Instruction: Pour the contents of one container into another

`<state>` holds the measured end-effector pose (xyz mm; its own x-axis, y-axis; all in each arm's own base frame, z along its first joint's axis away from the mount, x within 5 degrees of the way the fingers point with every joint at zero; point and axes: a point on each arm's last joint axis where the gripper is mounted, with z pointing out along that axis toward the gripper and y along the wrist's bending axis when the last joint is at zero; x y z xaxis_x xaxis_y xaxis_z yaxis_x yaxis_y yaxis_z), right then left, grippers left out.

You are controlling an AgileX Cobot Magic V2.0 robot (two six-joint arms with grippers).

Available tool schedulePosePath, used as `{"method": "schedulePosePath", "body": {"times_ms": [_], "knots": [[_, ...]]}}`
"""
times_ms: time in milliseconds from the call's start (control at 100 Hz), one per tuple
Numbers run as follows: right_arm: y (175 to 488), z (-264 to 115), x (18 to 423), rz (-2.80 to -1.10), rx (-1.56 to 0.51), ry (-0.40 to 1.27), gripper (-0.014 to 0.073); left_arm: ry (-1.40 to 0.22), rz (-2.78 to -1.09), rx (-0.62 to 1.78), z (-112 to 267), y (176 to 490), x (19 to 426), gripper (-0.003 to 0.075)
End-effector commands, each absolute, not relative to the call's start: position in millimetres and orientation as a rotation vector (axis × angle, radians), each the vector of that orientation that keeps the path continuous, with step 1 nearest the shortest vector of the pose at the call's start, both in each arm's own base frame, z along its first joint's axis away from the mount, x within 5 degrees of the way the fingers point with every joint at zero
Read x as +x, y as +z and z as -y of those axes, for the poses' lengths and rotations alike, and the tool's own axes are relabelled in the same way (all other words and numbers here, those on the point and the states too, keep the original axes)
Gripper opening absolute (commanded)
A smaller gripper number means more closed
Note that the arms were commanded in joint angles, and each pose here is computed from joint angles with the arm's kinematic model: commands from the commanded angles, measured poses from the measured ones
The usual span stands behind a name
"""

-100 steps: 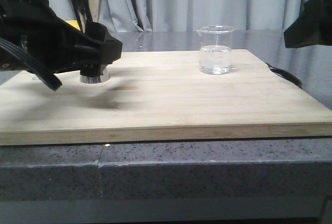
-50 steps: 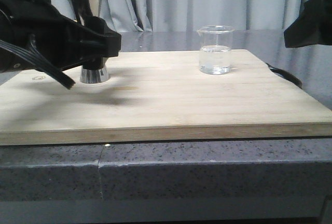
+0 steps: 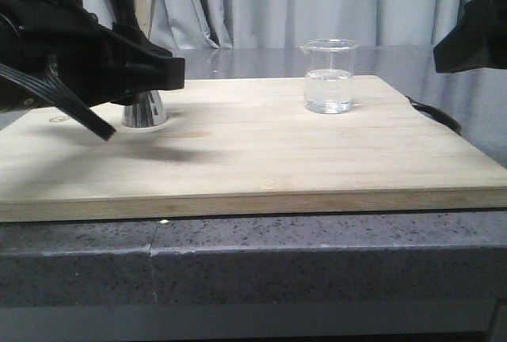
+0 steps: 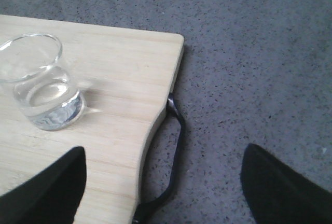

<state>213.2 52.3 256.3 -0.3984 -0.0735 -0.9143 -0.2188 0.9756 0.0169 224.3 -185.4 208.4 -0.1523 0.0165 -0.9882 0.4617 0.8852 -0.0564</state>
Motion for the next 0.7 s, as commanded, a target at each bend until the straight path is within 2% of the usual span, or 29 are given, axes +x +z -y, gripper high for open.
{"method": "schedulePosePath", "body": {"times_ms": [0,270,360,690], "knots": [[273,-52,217,-1.866,-0.195,0.147,0.0554,-0.438,-1.569,0.328,188,230,225,0.0213],[273,-53,217,-1.866,-0.200,0.150,0.0552,-0.437,-1.531,0.312,187,233,226,0.0101],[273,-53,216,-1.865,-0.201,0.151,0.0525,-0.437,-1.529,0.311,187,234,226,0.0068],[278,-67,214,-1.799,-0.286,0.170,0.0509,-0.455,-1.511,0.364,193,234,222,-0.0001]]}}
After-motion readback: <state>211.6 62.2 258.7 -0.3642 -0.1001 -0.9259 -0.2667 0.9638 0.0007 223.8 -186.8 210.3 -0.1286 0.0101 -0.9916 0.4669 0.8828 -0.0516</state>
